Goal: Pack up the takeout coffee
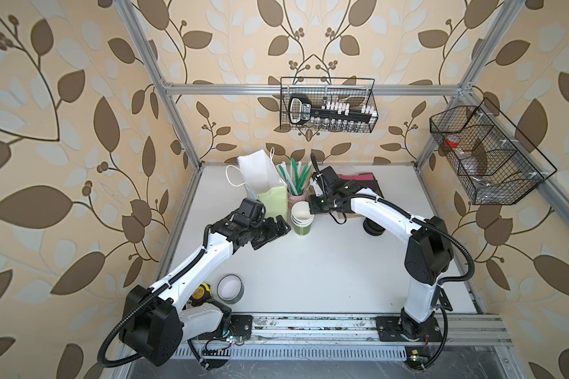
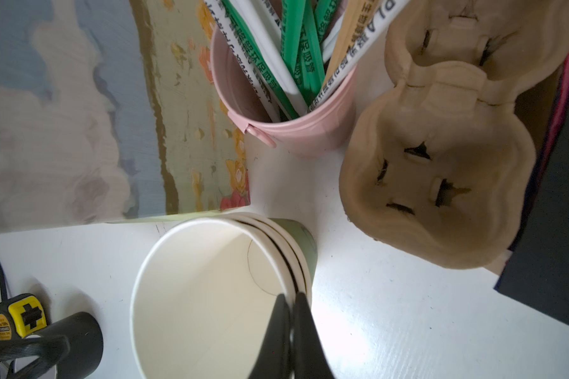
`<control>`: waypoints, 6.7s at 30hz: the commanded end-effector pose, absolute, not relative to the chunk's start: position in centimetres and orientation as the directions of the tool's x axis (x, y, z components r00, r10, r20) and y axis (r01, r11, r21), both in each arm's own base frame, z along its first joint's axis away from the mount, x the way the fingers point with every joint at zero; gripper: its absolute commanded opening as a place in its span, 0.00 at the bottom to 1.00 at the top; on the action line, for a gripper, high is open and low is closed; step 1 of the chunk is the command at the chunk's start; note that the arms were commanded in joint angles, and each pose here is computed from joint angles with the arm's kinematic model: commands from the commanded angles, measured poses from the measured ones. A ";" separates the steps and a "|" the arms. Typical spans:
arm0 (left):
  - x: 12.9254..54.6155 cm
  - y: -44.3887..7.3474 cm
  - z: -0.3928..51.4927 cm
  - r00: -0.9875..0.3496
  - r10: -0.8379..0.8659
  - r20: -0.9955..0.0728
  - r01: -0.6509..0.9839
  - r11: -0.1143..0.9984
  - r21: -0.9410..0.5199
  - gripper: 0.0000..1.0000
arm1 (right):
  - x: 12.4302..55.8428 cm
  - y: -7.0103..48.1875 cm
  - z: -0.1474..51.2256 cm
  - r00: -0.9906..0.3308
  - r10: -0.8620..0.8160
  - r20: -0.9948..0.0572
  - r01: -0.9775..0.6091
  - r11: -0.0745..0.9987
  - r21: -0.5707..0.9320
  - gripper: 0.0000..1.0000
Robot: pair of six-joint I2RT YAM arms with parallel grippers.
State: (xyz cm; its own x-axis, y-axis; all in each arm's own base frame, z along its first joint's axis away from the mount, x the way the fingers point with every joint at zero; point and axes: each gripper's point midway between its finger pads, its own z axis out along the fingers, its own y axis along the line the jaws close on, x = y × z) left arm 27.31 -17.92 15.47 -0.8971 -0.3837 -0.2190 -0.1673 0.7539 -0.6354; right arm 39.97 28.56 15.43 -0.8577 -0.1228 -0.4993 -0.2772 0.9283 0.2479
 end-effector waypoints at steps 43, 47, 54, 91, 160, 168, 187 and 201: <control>31.3 -19.8 11.3 -0.825 -0.555 -0.106 -0.353 0.652 -0.671 0.97 | 37.2 29.3 17.0 -0.840 -0.065 -0.539 -0.306 0.877 0.371 0.00; 31.1 -19.7 11.2 -0.829 -0.549 -0.104 -0.357 0.664 -0.656 0.97 | 37.4 29.4 17.5 -0.837 -0.053 -0.544 -0.302 0.874 0.380 0.00; 31.0 -19.4 11.1 -0.832 -0.545 -0.109 -0.366 0.684 -0.631 0.96 | 37.6 29.8 18.9 -0.832 -0.021 -0.554 -0.300 0.857 0.419 0.00; 34.3 -20.3 14.3 -0.837 -0.524 -0.161 -0.330 0.715 -0.616 0.97 | 36.7 21.9 33.3 -0.667 0.138 -0.733 -0.285 0.860 0.422 0.00; 35.6 -30.5 11.8 -0.883 -0.418 -0.213 -0.246 0.800 -0.547 0.98 | 26.9 6.1 16.2 -0.747 0.246 -0.617 0.117 0.963 0.241 0.65; 36.9 -29.6 11.3 -0.876 -0.420 -0.236 -0.253 0.819 -0.515 0.98 | 28.7 3.8 13.6 -0.766 0.306 -0.565 0.225 0.951 0.210 0.66; 37.8 -28.3 14.8 -0.885 -0.362 -0.293 -0.192 0.857 -0.478 0.99 | 34.7 2.1 10.2 -0.765 0.387 -0.515 0.340 0.922 0.187 0.67; 33.3 -25.8 22.5 -0.889 -0.239 -0.390 -0.046 0.895 -0.444 0.99 | 36.5 0.9 8.7 -0.794 0.377 -0.477 0.373 0.922 0.107 0.77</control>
